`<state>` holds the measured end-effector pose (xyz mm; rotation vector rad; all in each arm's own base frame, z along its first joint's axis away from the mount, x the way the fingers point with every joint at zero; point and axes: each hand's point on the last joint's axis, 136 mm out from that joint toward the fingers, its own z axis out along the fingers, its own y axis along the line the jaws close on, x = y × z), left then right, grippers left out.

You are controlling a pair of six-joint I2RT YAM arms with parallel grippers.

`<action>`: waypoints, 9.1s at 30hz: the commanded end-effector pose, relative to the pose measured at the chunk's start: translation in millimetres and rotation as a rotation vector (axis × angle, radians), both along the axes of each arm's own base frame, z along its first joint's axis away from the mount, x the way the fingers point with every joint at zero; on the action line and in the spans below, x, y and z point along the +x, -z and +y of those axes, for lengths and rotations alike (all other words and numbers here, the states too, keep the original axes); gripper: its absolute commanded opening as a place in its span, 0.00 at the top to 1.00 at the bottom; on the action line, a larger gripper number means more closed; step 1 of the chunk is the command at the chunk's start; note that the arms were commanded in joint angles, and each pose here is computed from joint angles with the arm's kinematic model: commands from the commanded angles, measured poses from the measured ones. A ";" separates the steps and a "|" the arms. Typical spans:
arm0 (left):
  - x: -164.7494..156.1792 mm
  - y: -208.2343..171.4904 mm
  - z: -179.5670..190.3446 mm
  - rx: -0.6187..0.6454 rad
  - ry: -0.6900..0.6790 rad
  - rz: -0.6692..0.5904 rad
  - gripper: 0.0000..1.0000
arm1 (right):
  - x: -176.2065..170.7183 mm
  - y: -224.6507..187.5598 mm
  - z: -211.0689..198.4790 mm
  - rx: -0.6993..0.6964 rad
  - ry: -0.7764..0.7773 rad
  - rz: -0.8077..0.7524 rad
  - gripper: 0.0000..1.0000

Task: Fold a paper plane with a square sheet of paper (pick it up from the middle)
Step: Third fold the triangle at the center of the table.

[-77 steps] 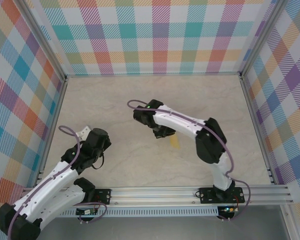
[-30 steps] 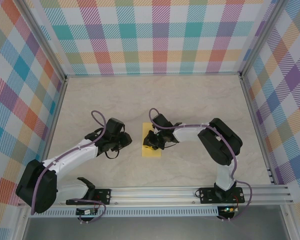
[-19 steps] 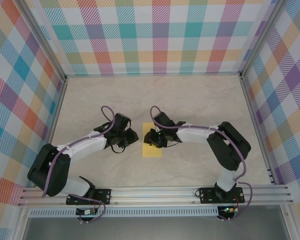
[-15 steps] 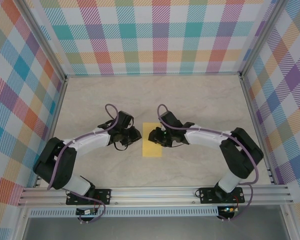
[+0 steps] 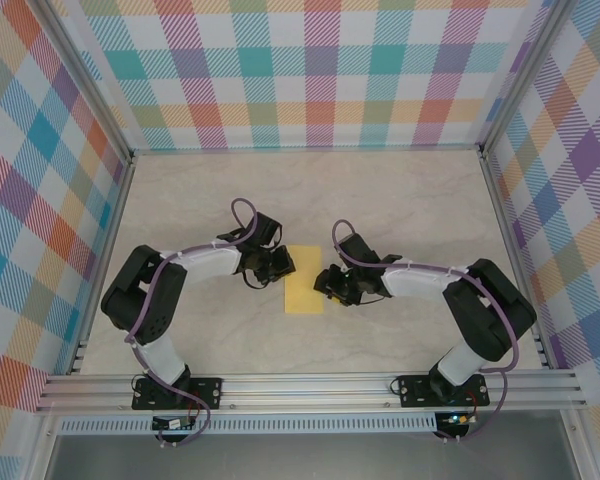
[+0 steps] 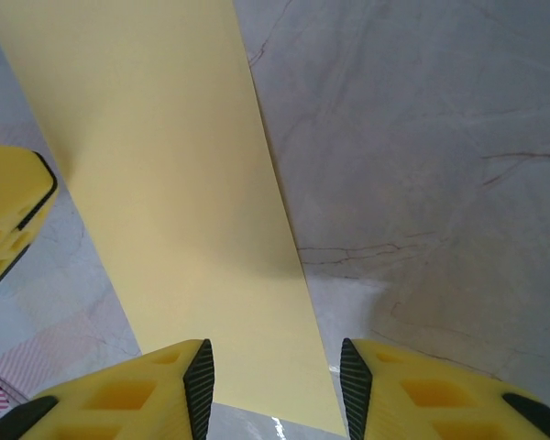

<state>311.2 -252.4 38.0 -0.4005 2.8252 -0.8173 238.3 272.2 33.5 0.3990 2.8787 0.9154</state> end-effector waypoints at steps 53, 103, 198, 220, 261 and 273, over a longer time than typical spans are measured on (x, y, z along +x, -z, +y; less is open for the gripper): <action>-6.9 28.8 26.0 0.013 0.012 0.030 0.91 | 40.5 -6.2 27.1 0.164 -0.055 0.009 0.63; -112.7 -34.5 -58.0 0.652 0.779 -0.615 0.37 | 38.3 -9.5 31.9 0.212 -0.081 0.042 0.82; -72.4 -25.0 -17.5 -0.022 0.494 -0.274 1.00 | 68.0 -36.2 19.0 0.148 -0.090 -0.017 0.81; -67.8 -18.0 -14.7 -0.007 0.518 -0.231 1.00 | 81.3 32.4 29.5 -0.071 -0.157 0.127 0.86; -50.9 -22.7 -21.3 -0.085 0.391 -0.152 1.00 | 88.5 6.2 74.4 0.088 -0.333 0.050 0.83; -48.9 -21.2 -16.7 -0.043 0.395 -0.150 0.99 | 68.5 26.9 70.9 -0.041 -0.486 0.088 0.83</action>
